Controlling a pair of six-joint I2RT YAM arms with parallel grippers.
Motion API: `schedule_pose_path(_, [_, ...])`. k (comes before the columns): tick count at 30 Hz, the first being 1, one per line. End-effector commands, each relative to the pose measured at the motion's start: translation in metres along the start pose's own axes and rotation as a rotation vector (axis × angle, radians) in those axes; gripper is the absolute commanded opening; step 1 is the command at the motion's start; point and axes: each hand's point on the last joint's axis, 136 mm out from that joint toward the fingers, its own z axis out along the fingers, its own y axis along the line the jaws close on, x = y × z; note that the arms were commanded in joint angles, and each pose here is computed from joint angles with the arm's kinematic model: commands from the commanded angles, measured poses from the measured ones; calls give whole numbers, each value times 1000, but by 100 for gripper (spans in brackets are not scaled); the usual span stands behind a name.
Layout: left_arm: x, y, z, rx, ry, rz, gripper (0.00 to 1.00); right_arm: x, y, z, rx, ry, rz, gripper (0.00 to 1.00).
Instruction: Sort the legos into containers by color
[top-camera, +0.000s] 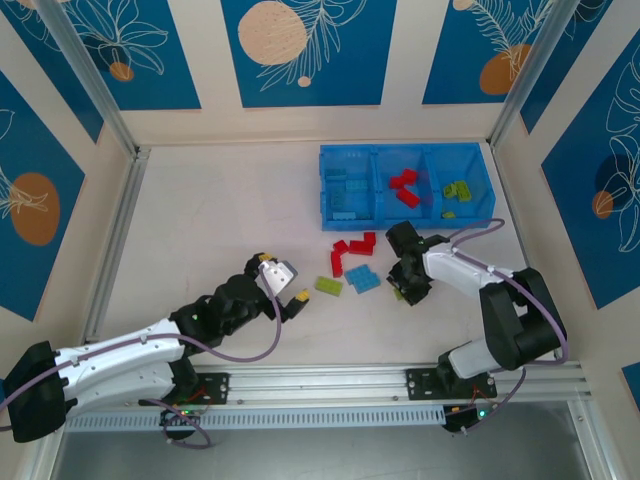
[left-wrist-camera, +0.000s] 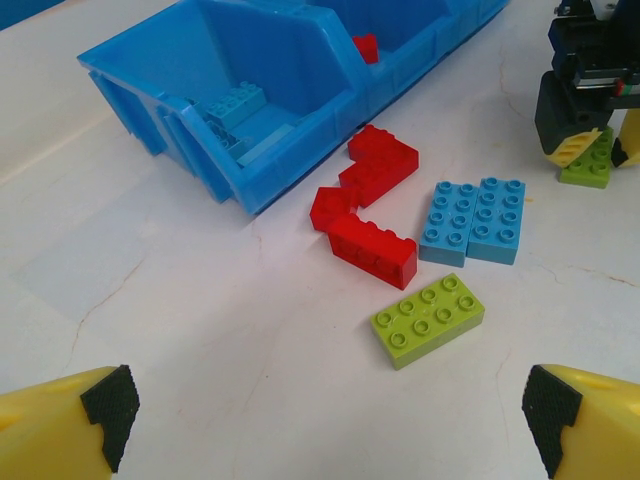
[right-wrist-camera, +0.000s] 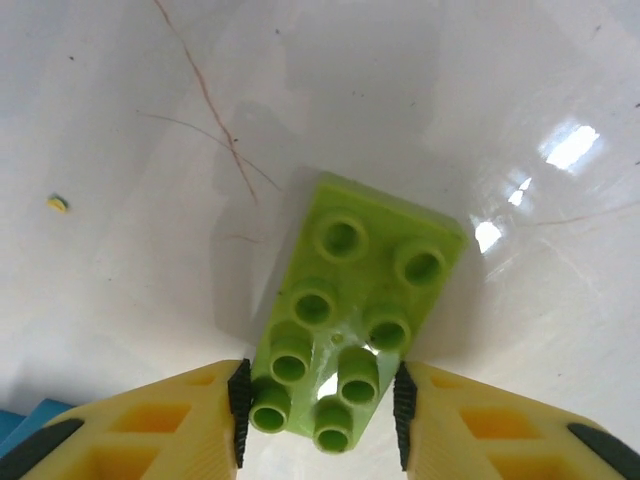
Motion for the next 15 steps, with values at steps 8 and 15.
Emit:
schedule_pose_path(8, [-12,1,-2,5,-40,-14,100,-9,-23,-14,-25,-88,-13,72])
schedule_pose_path(15, [-12,2,-3,2,-40,-13,100,-12,-12,-2,-2,-41,-84,74])
